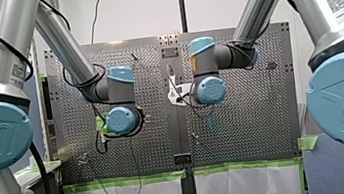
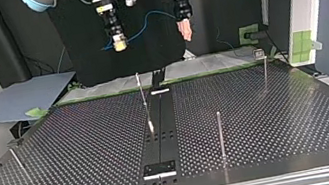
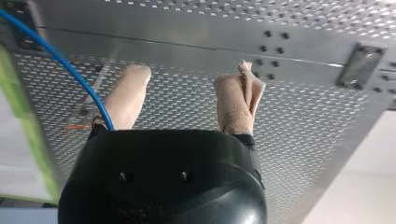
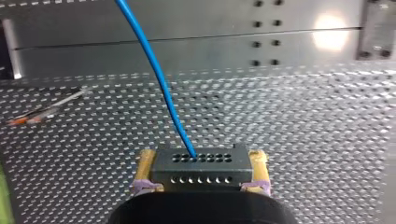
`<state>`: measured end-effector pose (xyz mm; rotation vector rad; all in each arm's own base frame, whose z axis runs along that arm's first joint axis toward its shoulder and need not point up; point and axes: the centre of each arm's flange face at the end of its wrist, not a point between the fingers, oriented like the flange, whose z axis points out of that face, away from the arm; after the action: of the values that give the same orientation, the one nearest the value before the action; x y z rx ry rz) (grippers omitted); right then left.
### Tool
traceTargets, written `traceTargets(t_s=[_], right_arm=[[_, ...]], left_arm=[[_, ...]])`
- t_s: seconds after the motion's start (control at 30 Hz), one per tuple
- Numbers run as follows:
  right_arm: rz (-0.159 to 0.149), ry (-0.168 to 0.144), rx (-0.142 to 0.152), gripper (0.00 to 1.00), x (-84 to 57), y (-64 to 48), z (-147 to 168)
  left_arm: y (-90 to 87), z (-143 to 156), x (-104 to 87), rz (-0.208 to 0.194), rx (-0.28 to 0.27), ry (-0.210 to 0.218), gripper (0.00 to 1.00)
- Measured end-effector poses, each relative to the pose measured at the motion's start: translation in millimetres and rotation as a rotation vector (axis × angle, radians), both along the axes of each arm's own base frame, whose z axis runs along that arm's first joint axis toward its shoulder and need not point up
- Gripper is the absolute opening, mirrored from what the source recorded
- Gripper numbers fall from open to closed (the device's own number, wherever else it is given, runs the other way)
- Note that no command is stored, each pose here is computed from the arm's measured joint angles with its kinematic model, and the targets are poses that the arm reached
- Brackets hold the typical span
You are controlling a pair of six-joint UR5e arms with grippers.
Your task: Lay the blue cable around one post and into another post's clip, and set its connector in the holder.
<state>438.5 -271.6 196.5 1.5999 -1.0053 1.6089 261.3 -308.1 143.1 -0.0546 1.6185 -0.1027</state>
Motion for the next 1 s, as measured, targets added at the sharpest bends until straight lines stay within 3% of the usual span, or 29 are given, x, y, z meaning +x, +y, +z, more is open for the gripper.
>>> traceTargets(t_s=[0.23,0.43,0.63,1.0], right_arm=[[-0.009,-0.052,-0.035,0.00,5.1,-10.7,47],[-0.013,-0.094,-0.071,0.00,8.6,-16.0,93],[-0.011,-0.143,-0.104,0.00,9.7,-17.2,141],[-0.010,-0.210,-0.165,0.00,4.0,-12.7,225]], left_arm=[[-4.3,35,16.3,0.019,-0.072,-0.037,1.00],[-3.8,61,21.1,0.027,-0.095,-0.056,1.00],[1.5,95,40.3,0.047,-0.132,-0.092,1.00],[19.5,158,70.6,0.041,-0.209,-0.155,1.00]])
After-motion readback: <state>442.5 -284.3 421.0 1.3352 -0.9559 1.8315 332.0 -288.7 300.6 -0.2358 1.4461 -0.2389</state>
